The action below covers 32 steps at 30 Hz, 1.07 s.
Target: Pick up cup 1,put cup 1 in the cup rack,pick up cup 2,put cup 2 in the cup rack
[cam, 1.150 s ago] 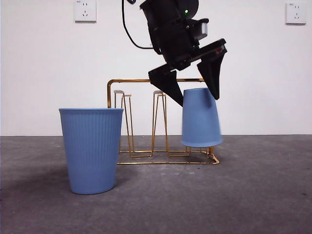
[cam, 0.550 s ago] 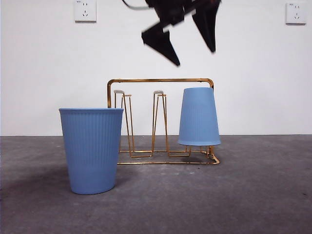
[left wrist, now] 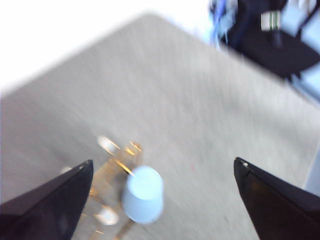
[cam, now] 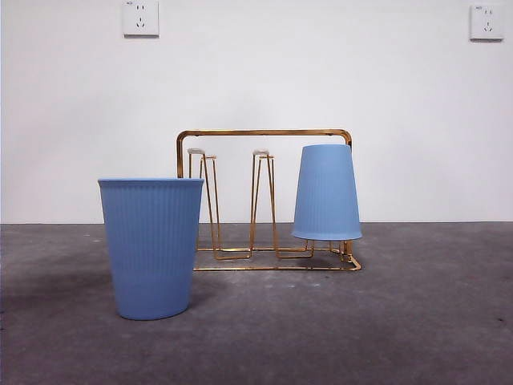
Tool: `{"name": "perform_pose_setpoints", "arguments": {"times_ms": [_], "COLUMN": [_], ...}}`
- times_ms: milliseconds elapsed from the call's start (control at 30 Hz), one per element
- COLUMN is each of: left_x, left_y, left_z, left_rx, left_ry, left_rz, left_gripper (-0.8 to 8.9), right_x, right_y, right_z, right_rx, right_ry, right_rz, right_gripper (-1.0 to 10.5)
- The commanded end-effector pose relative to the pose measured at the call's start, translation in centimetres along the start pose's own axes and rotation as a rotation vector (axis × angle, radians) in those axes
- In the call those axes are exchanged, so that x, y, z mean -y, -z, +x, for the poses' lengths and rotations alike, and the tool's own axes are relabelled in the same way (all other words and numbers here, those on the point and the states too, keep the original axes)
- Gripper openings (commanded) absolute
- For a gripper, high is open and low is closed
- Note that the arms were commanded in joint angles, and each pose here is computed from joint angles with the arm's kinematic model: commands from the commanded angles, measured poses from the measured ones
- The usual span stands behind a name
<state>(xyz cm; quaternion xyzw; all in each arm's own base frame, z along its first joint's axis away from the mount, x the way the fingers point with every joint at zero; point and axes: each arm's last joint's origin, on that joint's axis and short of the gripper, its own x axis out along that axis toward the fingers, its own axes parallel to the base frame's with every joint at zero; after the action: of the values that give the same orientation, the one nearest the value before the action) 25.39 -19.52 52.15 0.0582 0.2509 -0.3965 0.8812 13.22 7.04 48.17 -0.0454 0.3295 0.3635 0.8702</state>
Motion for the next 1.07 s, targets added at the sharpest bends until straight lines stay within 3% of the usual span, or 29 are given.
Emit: {"name": "perform_pose_setpoints", "arguments": {"times_ms": [33,133,200,333,500,700,867,1067], "left_x": [0.1,0.5,0.5,0.3,0.3,0.7,1.5,2.8], "left_y": [-0.2,0.4,1.8,5.3,10.5,15.0,19.1,21.9], "left_z": [-4.5,-9.8,-11.9,-12.9,-12.9,-13.6,-15.3,-18.7], "left_rx": [0.086,0.161,0.137,0.027,-0.121,-0.193,-0.191,-0.083], "left_ry": [-0.053,-0.131,-0.155,-0.246,-0.309,-0.332,-0.334,-0.333], "left_rz": [-0.001,0.007,0.007,-0.017,-0.053,-0.084,-0.117,-0.131], "left_gripper": [4.7,4.7,4.7,4.7,4.7,4.7,4.7,4.7], "right_x": [0.5,1.4,1.4,0.6,-0.6,-2.2,-3.6,-4.0], "right_y": [-0.9,-2.1,-2.8,-3.6,-4.0,-2.8,-1.2,0.4], "right_z": [1.6,4.5,7.1,11.0,17.0,23.6,29.0,33.2], "right_rx": [0.001,-0.033,-0.075,-0.128,-0.218,-0.373,-0.476,-0.538], "right_ry": [-0.047,-0.099,-0.134,-0.183,-0.182,-0.149,-0.116,-0.087], "right_rz": [0.003,0.031,0.023,-0.003,-0.039,-0.079,-0.121,-0.128], "right_gripper": [2.8,2.8,2.8,2.8,2.8,2.8,2.8,2.9]}}
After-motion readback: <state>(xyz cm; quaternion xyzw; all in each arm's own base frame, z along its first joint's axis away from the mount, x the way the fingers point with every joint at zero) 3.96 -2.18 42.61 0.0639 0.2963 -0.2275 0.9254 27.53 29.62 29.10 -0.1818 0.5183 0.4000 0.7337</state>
